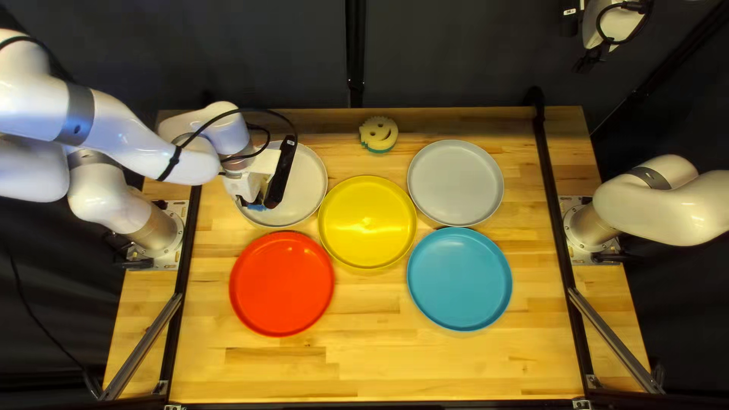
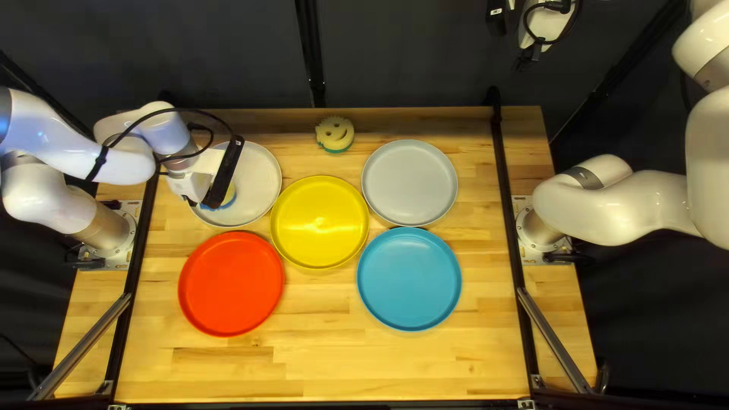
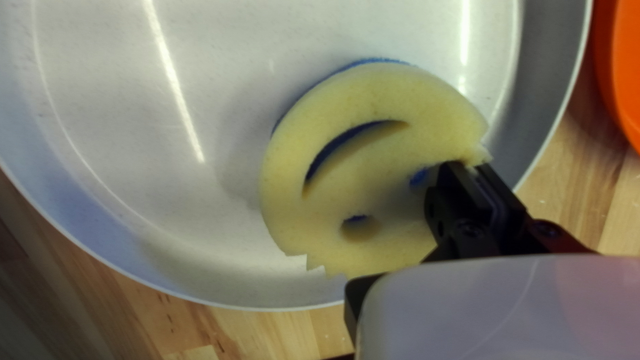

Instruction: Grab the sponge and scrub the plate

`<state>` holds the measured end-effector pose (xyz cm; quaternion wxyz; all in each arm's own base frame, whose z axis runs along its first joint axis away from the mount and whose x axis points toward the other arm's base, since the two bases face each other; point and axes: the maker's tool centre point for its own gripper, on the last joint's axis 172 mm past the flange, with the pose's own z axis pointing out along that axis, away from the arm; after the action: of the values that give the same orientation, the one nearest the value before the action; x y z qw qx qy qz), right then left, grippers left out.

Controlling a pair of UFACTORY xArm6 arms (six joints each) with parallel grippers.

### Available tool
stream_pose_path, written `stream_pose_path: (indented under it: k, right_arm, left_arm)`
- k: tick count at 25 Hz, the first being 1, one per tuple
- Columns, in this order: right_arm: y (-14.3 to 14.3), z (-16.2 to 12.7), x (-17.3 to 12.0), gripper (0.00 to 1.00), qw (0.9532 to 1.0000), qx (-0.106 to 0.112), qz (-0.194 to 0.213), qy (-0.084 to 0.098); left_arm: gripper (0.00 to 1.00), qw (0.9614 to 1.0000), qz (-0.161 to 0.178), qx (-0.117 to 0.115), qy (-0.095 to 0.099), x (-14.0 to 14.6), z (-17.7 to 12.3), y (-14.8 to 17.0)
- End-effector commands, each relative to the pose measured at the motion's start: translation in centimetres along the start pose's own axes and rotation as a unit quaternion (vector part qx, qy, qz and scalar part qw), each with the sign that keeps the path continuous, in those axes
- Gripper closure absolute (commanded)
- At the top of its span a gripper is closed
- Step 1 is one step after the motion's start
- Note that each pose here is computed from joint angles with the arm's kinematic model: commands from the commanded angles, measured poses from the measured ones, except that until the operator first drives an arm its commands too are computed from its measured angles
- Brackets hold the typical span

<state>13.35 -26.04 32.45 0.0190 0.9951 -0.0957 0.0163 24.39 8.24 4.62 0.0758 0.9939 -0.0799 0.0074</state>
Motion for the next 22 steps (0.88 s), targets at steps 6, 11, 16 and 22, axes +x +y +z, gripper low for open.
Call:
stream_pose_path:
  k: [6, 11, 16, 22]
  right_arm:
    - [0.0, 0.0, 0.0, 0.0, 1.0, 0.0, 0.0, 0.0]
    - [0.0, 0.0, 0.0, 0.0, 1.0, 0.0, 0.0, 0.0]
    - [0.0, 0.0, 0.0, 0.0, 1.0, 0.0, 0.0, 0.0]
    - [0.0, 0.0, 0.0, 0.0, 1.0, 0.0, 0.0, 0.0]
  left_arm:
    - [1.0, 1.0, -0.002, -0.003, 0.007, 1.3, -0.6, -4.2]
    - [1.0, 1.0, 0.0, -0.001, 0.009, 2.5, -1.3, -5.1]
    - [1.0, 0.9999, 0.008, 0.003, 0.012, 4.1, -1.4, -3.5]
    - [1.0, 0.9996, 0.022, 0.002, 0.016, 5.3, -0.8, -0.1]
